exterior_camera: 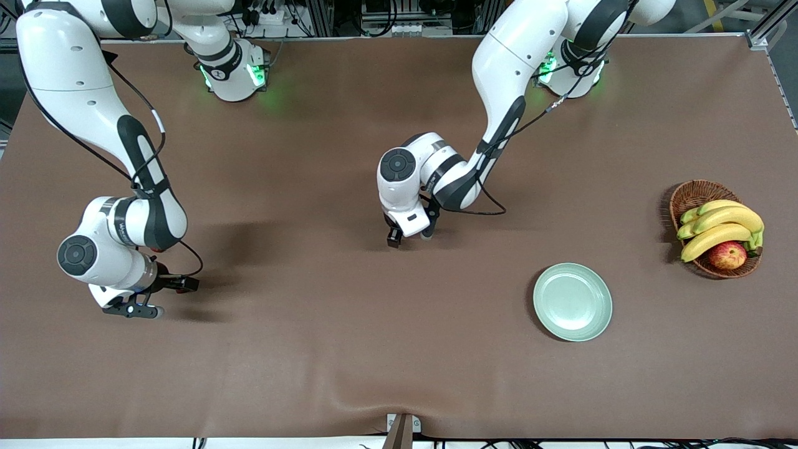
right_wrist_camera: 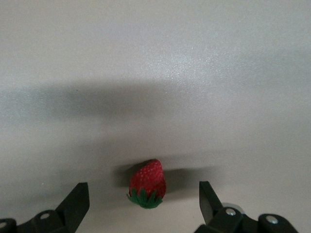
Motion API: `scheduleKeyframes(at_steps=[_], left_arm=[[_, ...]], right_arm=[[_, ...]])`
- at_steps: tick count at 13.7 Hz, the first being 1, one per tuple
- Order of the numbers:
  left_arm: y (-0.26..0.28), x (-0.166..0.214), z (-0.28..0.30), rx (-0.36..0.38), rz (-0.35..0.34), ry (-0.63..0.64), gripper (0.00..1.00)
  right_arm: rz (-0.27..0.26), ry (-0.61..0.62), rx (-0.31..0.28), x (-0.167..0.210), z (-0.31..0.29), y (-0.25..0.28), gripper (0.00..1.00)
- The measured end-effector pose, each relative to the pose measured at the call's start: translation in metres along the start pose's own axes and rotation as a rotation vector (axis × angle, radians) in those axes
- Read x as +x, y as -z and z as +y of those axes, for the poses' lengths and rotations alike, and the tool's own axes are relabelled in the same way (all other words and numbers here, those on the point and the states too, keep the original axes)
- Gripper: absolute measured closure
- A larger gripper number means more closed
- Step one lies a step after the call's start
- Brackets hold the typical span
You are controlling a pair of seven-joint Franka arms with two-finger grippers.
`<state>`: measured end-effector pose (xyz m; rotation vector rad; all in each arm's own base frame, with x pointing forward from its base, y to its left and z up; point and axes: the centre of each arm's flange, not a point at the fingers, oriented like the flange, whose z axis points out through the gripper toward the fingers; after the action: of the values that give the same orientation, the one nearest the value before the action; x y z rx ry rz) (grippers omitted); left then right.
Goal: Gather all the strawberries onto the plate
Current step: 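Pass the strawberry from the right gripper into the left gripper, then carry the strawberry to the plate while the right gripper grasps another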
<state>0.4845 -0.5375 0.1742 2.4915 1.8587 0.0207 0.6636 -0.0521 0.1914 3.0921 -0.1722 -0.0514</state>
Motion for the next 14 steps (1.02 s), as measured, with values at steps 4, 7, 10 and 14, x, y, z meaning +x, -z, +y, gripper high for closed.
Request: scheduleKeyframes(at_steps=[4, 7, 10, 14], left_arm=[[0.001, 0.000, 0.001, -0.003, -0.002, 0.000, 0.69], [0.011, 0.007, 0.012, -0.027, -0.002, 0.014, 0.68], [0.049, 0.057, 0.050, -0.097, 0.014, 0.065, 0.68], [0.089, 0.187, 0.101, -0.129, 0.090, 0.158, 0.68]], right_arm=[[-0.010, 0.000, -0.001, -0.001, 0.000, -0.007, 0.04], [-0.016, 0.001, -0.002, -0.002, 0.000, -0.011, 0.15], [-0.016, 0.001, -0.002, -0.002, 0.000, -0.011, 0.36], [-0.015, 0.070, -0.002, -0.002, 0.002, -0.010, 0.68]])
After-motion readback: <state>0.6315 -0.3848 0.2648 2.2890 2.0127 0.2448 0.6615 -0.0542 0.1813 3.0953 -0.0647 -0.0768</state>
